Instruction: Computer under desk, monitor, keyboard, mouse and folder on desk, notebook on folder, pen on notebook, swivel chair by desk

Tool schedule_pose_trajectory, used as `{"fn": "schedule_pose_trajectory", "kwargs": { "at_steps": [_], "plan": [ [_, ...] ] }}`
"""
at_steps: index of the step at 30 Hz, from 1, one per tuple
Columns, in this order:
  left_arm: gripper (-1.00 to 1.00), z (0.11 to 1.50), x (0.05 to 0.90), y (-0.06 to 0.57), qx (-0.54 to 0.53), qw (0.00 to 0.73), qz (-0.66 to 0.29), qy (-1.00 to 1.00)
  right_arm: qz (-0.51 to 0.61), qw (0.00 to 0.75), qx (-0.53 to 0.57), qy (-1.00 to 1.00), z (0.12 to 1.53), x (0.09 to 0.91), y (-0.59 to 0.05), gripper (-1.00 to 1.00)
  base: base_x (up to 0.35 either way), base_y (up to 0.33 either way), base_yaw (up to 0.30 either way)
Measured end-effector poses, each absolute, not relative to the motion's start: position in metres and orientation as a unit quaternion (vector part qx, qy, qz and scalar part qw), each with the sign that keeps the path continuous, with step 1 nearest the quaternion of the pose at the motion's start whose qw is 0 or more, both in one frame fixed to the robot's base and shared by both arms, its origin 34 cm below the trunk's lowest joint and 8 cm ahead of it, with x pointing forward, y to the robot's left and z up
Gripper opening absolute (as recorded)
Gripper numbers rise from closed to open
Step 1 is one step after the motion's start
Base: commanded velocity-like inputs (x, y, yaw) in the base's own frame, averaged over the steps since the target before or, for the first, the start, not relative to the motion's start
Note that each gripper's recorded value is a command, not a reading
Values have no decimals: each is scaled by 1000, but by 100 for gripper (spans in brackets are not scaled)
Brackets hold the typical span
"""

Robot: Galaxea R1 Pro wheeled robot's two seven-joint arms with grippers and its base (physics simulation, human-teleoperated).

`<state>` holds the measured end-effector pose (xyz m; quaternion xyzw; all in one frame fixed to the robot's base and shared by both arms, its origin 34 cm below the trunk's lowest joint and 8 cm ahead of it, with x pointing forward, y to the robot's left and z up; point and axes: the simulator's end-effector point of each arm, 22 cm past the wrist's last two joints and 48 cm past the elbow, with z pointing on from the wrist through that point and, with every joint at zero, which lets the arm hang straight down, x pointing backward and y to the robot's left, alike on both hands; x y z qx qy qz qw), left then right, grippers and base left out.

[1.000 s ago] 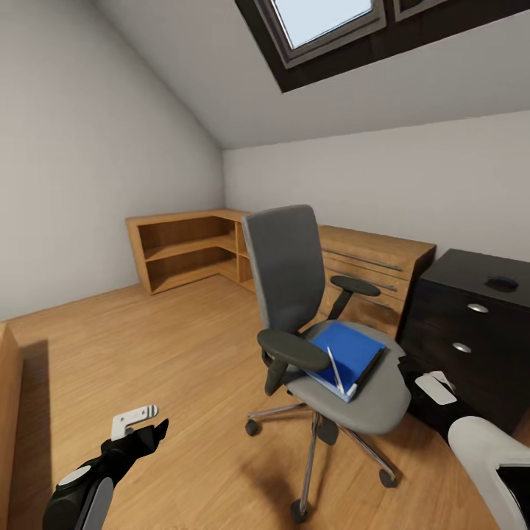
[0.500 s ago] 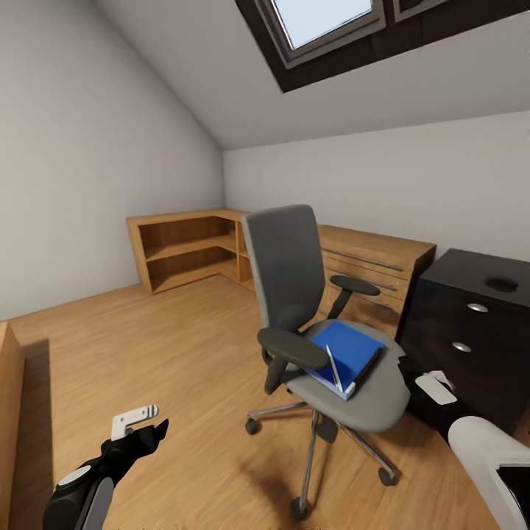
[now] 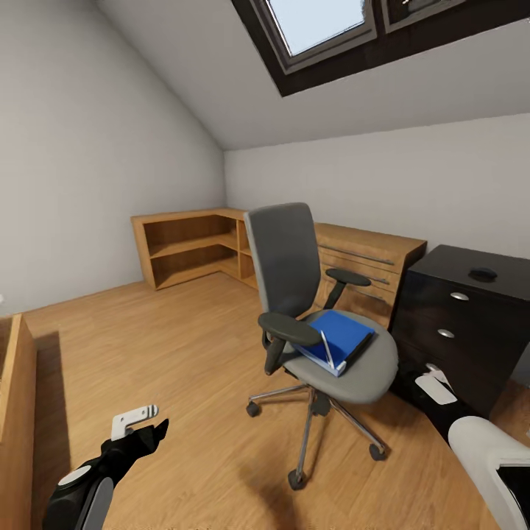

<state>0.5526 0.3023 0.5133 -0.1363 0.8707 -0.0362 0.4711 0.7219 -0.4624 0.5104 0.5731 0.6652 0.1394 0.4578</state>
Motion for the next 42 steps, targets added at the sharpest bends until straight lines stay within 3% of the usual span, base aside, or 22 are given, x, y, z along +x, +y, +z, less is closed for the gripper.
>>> {"fn": "schedule_pose_trajectory", "kwargs": {
  "at_steps": [22,42],
  "plan": [
    [100,513,553,302,-136,471,-36,871,141,453,574,668,506,721,-457,100,-66,0,14],
    [100,514,552,302,-137,471,-36,871,139,452,570,672,505,722,-452,100,-1,0,179]
  ]
}}
